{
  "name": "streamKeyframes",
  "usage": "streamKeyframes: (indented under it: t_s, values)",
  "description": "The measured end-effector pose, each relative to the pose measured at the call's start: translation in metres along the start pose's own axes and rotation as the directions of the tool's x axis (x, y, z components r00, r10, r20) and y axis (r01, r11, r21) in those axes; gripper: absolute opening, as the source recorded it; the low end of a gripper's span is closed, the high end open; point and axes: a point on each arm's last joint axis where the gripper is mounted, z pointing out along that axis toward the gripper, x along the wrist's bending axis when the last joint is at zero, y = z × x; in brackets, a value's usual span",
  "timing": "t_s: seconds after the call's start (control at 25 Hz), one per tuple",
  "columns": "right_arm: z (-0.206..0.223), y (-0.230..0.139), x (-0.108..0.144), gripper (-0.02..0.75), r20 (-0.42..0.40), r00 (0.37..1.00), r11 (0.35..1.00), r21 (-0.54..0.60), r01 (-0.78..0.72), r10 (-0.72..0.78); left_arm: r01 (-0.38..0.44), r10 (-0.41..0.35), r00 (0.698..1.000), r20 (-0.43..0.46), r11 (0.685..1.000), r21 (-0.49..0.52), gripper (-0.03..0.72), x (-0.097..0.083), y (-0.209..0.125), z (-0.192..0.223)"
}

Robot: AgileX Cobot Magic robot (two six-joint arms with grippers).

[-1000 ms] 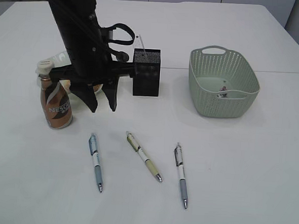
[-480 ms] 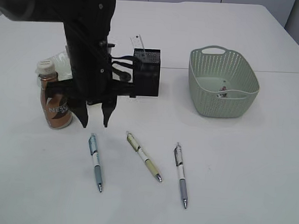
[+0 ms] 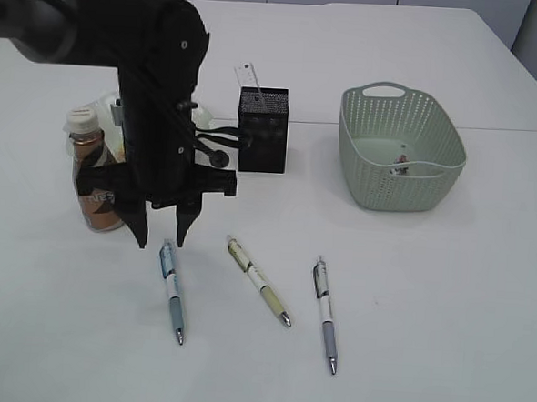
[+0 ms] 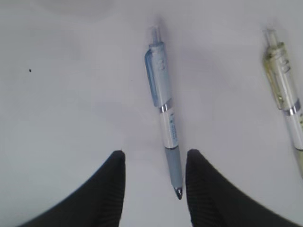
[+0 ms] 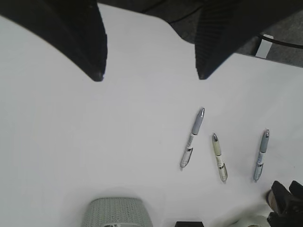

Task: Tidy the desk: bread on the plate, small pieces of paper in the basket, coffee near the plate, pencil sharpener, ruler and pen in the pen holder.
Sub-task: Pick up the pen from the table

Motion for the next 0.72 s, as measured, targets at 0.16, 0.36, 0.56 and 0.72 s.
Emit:
streamKeyframes:
  t_s: [0.16,0.36,0.56,0.72]
  values:
    - [0.000,-0.001,0.000,0.464,0.005,1.000,1.000,0.013,0.000,0.000,-0.003,0.004,0.999,-0.035,0.999,0.034,0.308,-0.004,0.001,0.022]
    - [0.000,-0.003,-0.001,0.464,0.013,1.000,0.999,0.034,0.000,0.000,-0.005,0.006,0.999,-0.039,0.999,0.039,0.308,-0.007,0.003,0.034]
    - [0.000,-0.004,-0.001,0.464,0.016,1.000,0.999,0.041,0.000,0.000,-0.006,0.006,1.000,-0.003,1.000,0.004,0.308,-0.010,0.006,0.034]
    - [-0.004,-0.001,-0.001,0.464,0.012,1.000,1.000,0.028,-0.002,0.002,0.001,-0.001,1.000,-0.007,1.000,0.008,0.308,-0.011,0.007,0.039]
